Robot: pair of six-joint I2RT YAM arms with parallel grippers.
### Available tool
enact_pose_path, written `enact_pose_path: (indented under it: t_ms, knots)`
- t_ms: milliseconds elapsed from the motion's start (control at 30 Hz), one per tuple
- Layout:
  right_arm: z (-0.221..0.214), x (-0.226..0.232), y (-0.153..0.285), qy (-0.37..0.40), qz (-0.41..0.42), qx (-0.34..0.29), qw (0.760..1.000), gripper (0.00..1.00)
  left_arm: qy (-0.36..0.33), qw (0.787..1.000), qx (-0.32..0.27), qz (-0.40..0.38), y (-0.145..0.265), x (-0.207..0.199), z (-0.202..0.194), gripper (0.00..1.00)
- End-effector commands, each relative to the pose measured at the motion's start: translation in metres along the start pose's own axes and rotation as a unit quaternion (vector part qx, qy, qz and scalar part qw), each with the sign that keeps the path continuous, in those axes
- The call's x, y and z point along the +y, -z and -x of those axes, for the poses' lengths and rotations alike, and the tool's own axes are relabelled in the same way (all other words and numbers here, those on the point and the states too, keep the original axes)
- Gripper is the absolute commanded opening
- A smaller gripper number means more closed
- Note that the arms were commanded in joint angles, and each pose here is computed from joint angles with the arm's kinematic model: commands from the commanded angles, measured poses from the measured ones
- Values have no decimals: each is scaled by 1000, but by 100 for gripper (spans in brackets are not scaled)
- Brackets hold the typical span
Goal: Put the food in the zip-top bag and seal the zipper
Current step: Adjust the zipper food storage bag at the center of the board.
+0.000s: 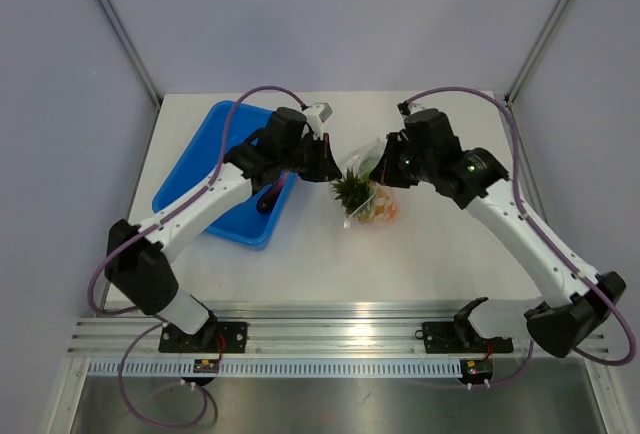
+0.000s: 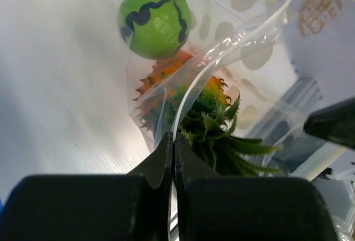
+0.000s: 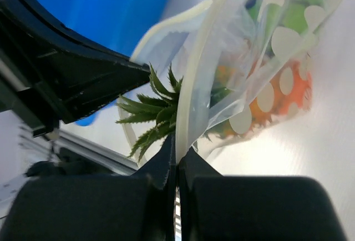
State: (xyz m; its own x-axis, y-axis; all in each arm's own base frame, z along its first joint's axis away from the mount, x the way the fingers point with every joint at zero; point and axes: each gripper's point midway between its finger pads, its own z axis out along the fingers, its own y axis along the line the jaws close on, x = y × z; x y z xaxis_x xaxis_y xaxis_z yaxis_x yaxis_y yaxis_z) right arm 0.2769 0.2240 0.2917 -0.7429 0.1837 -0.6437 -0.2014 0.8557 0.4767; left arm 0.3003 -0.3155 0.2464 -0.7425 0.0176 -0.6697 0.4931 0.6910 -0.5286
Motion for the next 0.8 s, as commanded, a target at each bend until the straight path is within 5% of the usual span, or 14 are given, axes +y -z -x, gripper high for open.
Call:
enact_pose_path:
  t_ms: [0,300,567,700,767]
  knots:
    - [-55,-57,-63,-11,-98,96,990,0,24,993,88,69,-44,50,-50,0]
    - [-7,-18,-15,11,-39,32,999,0,-12,996,-11,84,14,29,-3,0]
    - [-12,21,5,62,13,37,997,49,35,999,-12,16,21,8,-23,0]
    - [-3,40,28,78,19,2,997,49,41,999,-25,-3,30,-1,-21,0]
    - [-3,50,33,80,38,-4,996,37,39,999,-27,-1,31,-1,-20,0]
